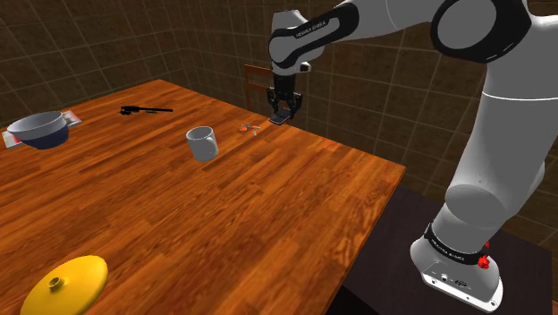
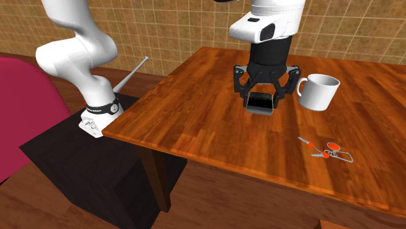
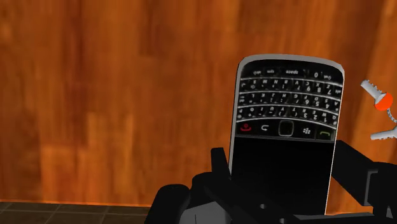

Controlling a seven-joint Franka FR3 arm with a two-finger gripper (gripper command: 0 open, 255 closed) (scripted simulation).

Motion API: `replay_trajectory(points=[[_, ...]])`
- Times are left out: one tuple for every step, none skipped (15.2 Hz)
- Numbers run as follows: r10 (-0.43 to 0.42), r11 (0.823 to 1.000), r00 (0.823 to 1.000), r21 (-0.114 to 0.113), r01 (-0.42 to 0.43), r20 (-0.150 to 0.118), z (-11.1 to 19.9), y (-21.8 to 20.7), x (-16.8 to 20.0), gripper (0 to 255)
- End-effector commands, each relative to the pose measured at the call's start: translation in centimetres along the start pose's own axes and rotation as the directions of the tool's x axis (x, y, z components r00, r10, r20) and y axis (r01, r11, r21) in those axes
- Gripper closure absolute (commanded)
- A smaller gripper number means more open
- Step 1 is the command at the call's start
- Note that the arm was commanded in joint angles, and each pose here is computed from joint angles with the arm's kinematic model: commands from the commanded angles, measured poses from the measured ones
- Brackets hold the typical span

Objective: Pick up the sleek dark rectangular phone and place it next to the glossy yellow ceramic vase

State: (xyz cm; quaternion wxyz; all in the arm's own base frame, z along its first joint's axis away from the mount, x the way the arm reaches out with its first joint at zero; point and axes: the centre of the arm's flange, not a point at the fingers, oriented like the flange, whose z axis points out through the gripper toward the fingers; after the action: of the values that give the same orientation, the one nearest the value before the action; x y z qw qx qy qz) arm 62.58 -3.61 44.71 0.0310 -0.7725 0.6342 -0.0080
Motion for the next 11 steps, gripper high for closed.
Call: replay_trajectory(points=[[0.000,1.000,1.000,0.000,0.000,0.000,-1.0,0.0,0.0,255],[0.000,1.000,1.000,0.000,0.000,0.000,-1.5,-0.1,-0.1,255],[0.000,1.000,1.000,0.000,0.000,0.000,-2.1,-0.1,-0.1,255],[0.000,1.000,1.000,0.000,0.000,0.000,-2.6,-0.1,-0.1,255],[0.000,1.000,1.000,0.000,0.000,0.000,-2.6,0.0,-1.4,255],[0.000,1.000,1.000,0.000,0.000,0.000,-2.5,0.1,-2.7,255],[0.000,1.000,1.000,0.000,0.000,0.000,-2.5,0.2,-4.0,255],[0.000,1.000,1.000,0.000,0.000,0.000,-2.5,0.4,-5.3,255],[0.000,1.000,1.000,0.000,0.000,0.000,-2.4,0.5,-6.7,255],[0.000,1.000,1.000,0.000,0.000,0.000,-2.4,0.6,-8.0,255],[0.000,1.000,1.000,0.000,0.000,0.000,-2.4,0.7,-9.3,255]])
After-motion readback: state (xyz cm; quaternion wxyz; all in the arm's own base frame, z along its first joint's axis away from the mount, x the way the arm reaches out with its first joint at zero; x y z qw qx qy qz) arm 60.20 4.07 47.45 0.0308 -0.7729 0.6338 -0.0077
